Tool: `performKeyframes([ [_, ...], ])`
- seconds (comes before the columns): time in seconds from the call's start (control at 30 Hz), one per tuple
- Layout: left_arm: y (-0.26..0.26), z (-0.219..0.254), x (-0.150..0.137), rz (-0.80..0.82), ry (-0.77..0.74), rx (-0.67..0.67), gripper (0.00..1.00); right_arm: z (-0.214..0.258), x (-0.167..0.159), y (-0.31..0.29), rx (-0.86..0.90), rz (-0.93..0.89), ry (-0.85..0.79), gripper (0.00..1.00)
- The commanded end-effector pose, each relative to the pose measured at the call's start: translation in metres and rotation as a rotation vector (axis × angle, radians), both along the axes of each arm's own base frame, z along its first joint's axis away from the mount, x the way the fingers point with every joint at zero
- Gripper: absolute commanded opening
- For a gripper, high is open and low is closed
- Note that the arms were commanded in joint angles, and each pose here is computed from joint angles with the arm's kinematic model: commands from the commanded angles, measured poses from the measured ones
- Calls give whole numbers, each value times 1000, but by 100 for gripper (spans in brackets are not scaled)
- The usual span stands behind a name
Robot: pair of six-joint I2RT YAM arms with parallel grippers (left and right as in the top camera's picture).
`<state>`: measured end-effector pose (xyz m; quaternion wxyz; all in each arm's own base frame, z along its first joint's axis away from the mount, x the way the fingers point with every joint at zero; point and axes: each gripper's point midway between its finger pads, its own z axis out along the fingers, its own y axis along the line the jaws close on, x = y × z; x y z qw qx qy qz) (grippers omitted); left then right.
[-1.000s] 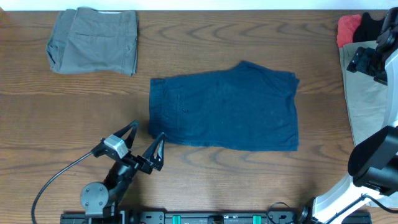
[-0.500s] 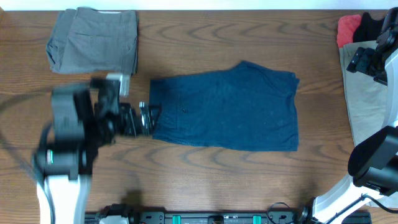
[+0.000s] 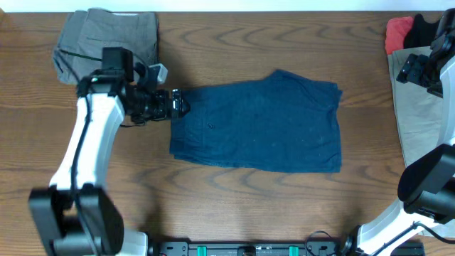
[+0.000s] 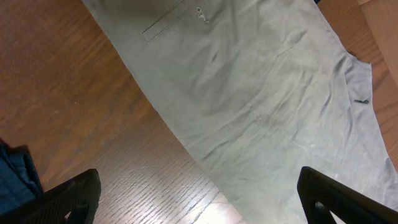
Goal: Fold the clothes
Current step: 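Reach the left gripper to the shorts' left edge, then grasp the left edge of the shorts with the left gripper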
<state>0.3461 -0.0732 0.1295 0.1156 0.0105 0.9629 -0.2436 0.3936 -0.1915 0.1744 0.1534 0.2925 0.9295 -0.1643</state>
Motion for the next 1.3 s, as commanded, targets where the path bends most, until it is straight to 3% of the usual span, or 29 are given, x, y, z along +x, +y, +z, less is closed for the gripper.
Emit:
performKeyframes([
  [0.0,2,-21,2,-18,54,7,97,1,0,-3,-7,-18,-2,99],
  [0.33,15,-75,-1,-20,196,0,98,1,0,-3,-8,-18,-2,99],
  [0.53,11,-84,-7,-55,212,-127,98,1,0,-3,-7,-18,-3,99],
  [1.1,-1,-121,-19,-71,311,-219,99,1,0,-3,-8,-17,-2,99],
  [1.17,-1,-123,-21,-70,320,-221,93,1,0,-3,-8,-18,-3,99],
  [1.27,-1,-125,-22,-70,328,-221,70,1,0,-3,-8,-18,-3,99],
])
